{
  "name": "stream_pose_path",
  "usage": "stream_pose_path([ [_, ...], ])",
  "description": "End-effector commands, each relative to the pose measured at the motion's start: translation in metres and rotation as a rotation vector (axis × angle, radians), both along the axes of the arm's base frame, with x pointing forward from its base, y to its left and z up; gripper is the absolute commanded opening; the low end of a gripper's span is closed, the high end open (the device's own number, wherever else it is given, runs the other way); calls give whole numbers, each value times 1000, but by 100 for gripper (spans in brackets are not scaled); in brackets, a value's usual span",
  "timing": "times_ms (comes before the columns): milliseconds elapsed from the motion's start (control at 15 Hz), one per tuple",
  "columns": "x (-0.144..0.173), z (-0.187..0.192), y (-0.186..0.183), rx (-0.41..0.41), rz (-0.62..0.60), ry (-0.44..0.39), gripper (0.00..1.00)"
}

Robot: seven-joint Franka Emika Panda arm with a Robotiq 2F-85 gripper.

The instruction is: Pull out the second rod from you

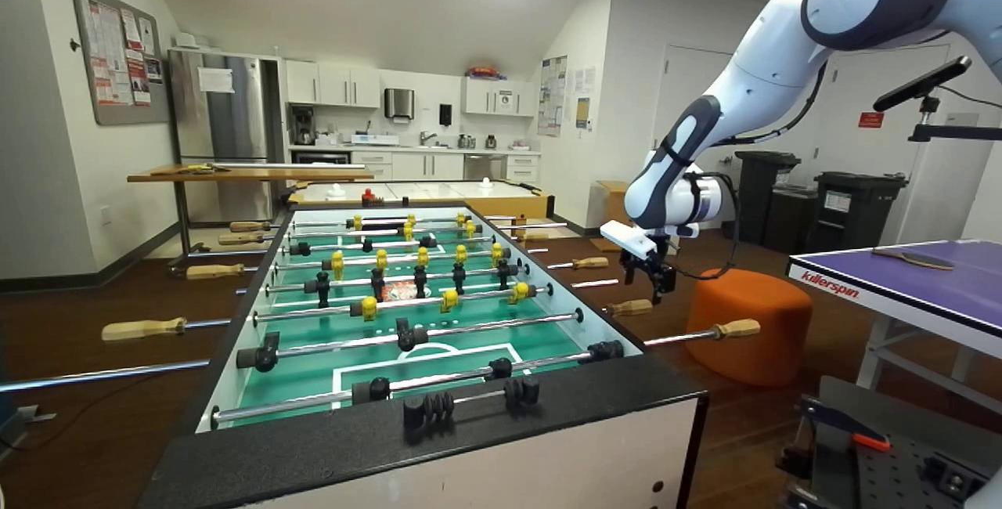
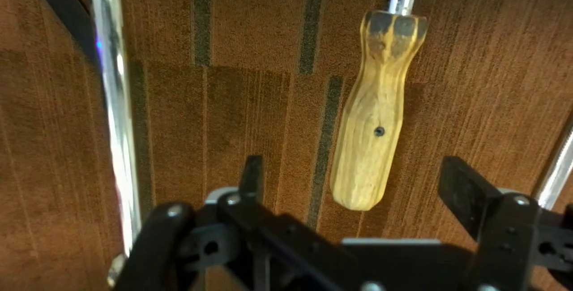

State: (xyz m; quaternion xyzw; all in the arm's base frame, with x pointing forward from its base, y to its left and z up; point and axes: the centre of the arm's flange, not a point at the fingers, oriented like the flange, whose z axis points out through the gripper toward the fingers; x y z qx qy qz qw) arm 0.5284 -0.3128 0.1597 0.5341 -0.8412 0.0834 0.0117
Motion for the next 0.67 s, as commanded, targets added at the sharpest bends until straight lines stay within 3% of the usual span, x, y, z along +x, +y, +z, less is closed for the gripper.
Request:
stream_pose_path([
  [0, 21, -14, -13, 10, -5, -23, 100],
  [600, 41, -35, -13, 24, 8, -17, 100],
])
